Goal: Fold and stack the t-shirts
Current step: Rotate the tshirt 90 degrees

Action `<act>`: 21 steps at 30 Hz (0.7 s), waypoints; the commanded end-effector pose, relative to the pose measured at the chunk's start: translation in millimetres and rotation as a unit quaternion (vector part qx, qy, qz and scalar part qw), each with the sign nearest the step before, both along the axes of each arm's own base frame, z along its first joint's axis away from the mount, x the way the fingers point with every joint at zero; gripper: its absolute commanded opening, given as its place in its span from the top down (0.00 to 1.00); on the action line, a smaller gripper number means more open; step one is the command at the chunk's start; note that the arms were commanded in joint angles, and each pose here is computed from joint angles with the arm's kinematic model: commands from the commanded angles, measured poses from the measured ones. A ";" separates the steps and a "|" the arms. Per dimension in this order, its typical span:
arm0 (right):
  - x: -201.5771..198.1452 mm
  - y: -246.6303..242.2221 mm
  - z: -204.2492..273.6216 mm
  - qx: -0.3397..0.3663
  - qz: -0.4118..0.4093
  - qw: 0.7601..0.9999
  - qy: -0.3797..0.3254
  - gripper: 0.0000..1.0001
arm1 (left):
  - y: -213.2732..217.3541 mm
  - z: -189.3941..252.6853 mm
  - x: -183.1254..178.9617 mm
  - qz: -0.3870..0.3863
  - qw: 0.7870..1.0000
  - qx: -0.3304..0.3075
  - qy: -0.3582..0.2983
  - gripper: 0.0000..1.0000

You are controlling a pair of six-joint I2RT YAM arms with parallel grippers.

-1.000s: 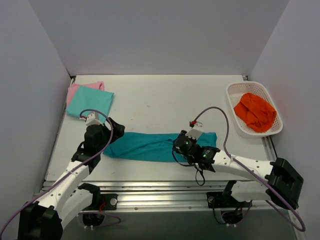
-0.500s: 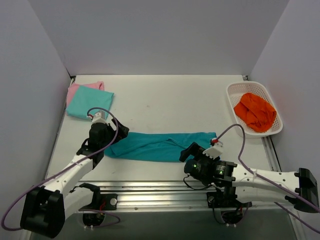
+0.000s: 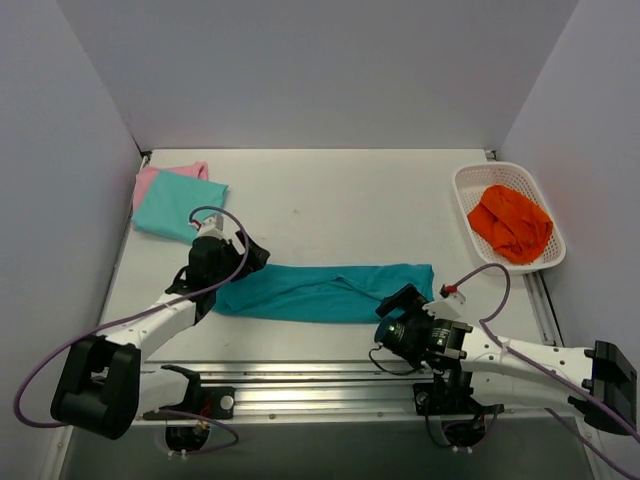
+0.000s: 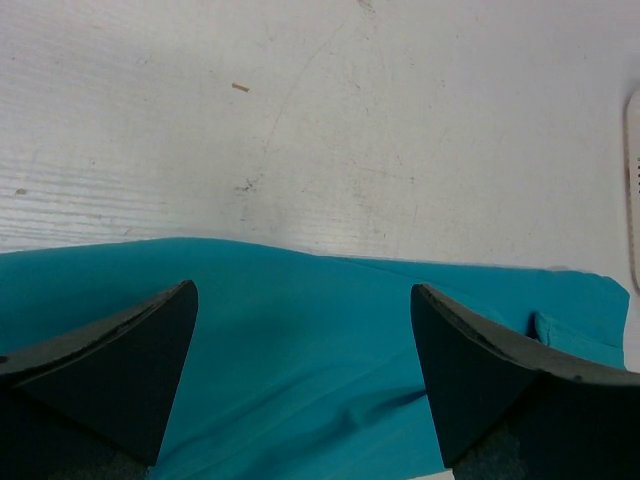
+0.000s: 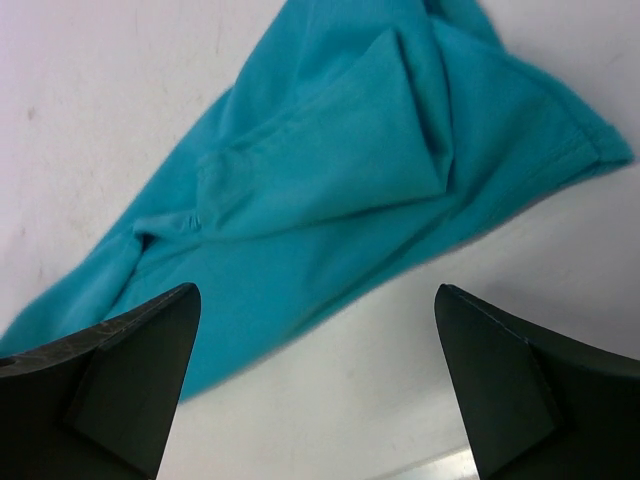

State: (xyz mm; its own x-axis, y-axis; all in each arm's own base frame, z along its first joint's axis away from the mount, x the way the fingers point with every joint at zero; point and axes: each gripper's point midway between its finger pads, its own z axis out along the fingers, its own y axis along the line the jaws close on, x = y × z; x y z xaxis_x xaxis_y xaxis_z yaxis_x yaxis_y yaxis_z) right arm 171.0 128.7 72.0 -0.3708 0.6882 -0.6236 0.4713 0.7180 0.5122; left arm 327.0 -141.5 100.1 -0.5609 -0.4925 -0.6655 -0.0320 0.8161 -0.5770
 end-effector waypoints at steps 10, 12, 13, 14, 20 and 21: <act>67.1 -28.5 -16.7 -0.015 -0.007 0.999 0.033 0.00 | -20.6 28.2 27.3 -0.041 0.998 -0.008 -0.057 0.03; 64.9 -27.4 -25.5 -0.020 -0.005 0.998 0.053 0.00 | -21.6 30.5 29.2 -0.043 0.997 -0.008 -0.059 0.03; 63.9 -25.9 -28.4 -0.016 -0.006 0.998 0.060 0.00 | -22.7 30.3 29.9 -0.045 0.997 -0.009 -0.058 0.03; 60.9 -22.6 -34.9 -0.014 0.000 0.997 0.076 0.00 | -24.4 31.3 30.1 -0.049 0.997 -0.010 -0.059 0.03; 42.5 -12.6 -61.4 -0.001 0.021 0.992 0.125 0.00 | -30.2 35.8 34.4 -0.061 0.996 -0.016 -0.061 0.03; 42.6 -11.1 -63.7 0.003 0.023 0.992 0.125 0.01 | -29.5 35.3 35.7 -0.059 0.996 -0.014 -0.061 0.03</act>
State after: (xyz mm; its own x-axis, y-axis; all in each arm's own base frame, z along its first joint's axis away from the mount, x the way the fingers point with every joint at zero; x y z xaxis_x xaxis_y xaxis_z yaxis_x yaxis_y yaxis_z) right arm 225.1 113.7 22.3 -0.4988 0.6750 -0.5436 0.5499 0.7313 0.4035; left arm 347.4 -161.0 107.4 -0.5810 -0.4554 -0.6746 0.0514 0.8067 -0.5888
